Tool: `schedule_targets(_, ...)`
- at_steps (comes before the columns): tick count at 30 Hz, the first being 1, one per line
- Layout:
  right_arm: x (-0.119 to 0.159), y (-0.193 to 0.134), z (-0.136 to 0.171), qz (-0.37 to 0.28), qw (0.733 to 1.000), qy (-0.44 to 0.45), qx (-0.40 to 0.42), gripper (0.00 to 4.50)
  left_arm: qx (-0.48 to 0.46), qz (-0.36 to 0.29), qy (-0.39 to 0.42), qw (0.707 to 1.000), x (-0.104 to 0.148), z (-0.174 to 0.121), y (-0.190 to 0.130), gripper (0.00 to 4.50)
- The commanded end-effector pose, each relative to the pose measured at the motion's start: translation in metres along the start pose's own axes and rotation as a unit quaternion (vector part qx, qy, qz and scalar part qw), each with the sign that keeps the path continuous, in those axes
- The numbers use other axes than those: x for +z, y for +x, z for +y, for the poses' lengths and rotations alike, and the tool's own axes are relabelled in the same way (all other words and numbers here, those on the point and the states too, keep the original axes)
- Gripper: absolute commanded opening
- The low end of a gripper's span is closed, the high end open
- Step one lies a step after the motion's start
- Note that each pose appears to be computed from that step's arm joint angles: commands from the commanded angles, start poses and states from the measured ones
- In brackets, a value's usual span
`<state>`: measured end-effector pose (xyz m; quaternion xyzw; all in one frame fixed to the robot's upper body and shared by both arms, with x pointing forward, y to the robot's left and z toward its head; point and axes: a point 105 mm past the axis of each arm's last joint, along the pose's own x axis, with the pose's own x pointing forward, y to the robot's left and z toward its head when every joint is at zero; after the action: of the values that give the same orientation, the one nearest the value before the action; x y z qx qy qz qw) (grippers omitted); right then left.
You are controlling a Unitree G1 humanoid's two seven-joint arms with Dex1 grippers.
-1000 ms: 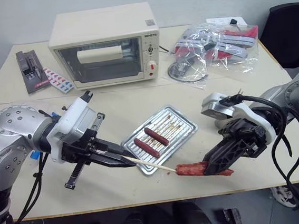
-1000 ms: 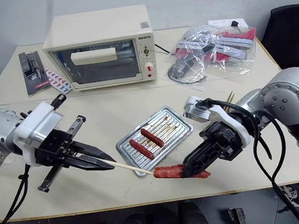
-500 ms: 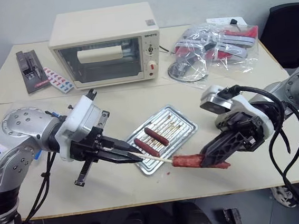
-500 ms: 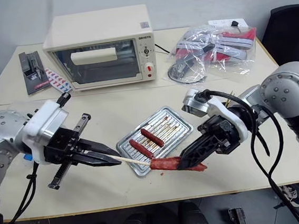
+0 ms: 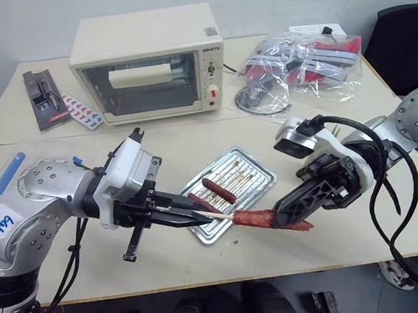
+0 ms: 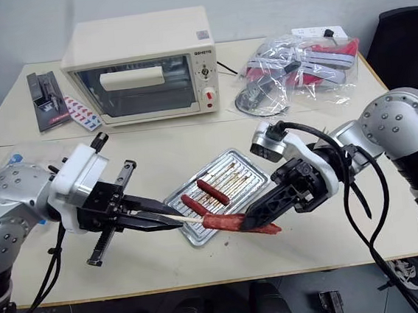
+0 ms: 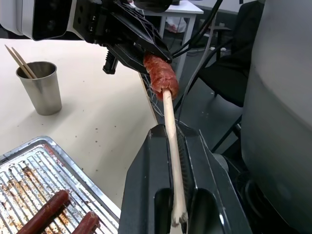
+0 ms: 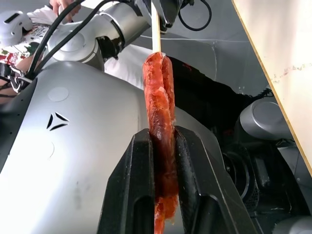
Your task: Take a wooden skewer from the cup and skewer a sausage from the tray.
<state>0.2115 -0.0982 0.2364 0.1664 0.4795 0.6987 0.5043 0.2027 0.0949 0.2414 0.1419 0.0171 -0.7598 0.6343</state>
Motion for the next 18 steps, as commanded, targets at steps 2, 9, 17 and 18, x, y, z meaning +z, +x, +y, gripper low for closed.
schedule_targets(2, 0.004, 0.001, 0.012, 0.001, 1.000, -0.014, 0.017, 0.30, -0.006, -0.009, 0.012, 1.000, 0.003, -0.005, 0.006, 0.00)
schedule_targets(9, 0.005, 0.000, 0.010, -0.007, 1.000, -0.014, 0.001, 2.45, 0.017, -0.013, -0.004, 1.000, -0.004, -0.003, 0.003, 0.00)
schedule_targets(17, 0.025, -0.010, 0.001, -0.039, 0.991, -0.088, -0.094, 3.72, 0.074, -0.019, -0.039, 0.996, -0.018, -0.006, -0.008, 0.00)
schedule_targets(18, 0.028, -0.011, 0.000, -0.044, 0.989, -0.100, -0.102, 3.72, 0.080, -0.020, -0.042, 0.996, -0.019, -0.006, -0.009, 0.00)
